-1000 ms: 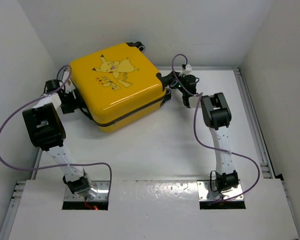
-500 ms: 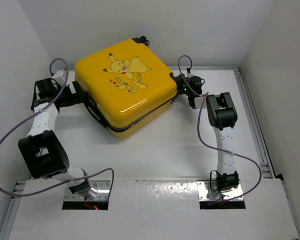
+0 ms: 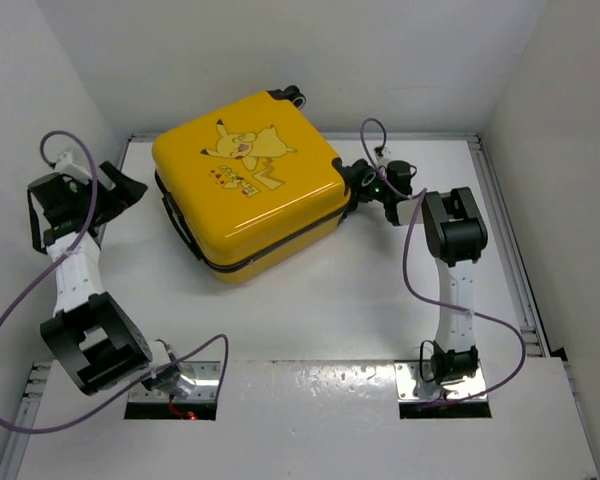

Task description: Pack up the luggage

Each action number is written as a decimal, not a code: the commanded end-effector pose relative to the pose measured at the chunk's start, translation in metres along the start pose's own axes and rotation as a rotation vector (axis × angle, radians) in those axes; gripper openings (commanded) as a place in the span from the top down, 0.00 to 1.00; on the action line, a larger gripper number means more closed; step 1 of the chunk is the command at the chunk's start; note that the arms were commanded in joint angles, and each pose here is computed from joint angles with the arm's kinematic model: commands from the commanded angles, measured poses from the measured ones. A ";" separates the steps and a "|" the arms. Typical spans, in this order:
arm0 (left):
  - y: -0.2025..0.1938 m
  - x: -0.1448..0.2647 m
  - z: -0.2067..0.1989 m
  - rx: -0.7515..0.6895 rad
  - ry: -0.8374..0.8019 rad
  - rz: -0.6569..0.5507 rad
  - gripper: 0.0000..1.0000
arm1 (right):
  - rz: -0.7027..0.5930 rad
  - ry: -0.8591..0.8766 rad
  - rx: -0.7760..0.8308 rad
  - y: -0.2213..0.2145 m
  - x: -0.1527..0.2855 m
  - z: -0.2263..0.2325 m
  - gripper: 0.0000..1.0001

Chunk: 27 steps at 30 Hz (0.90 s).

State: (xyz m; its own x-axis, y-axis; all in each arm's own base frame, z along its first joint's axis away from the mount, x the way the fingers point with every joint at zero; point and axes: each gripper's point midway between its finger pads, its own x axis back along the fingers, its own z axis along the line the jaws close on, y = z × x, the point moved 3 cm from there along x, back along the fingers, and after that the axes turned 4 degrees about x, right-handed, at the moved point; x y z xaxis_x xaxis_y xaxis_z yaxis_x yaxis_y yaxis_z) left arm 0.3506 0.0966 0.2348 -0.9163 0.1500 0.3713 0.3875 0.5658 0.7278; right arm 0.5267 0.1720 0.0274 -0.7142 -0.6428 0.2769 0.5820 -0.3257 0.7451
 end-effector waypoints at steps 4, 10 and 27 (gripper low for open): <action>0.030 0.048 0.029 0.058 0.251 -0.196 0.01 | 0.209 0.307 -0.014 -0.059 0.066 0.115 0.59; 0.025 0.051 0.036 0.072 0.274 -0.126 0.00 | 0.308 0.475 0.029 -0.135 0.136 0.202 0.59; -0.006 0.131 0.111 0.283 0.675 0.044 0.16 | -0.164 0.001 0.489 0.016 0.223 0.180 0.51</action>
State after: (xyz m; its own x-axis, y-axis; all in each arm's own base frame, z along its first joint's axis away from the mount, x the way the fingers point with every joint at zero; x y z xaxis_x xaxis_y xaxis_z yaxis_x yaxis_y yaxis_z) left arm 0.2459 0.2189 0.2247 -0.6761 -0.3315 0.6580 0.2380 0.7469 0.6208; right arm 0.2690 0.1898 0.2068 -0.6576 -0.7508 0.0624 0.2366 -0.1272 0.9632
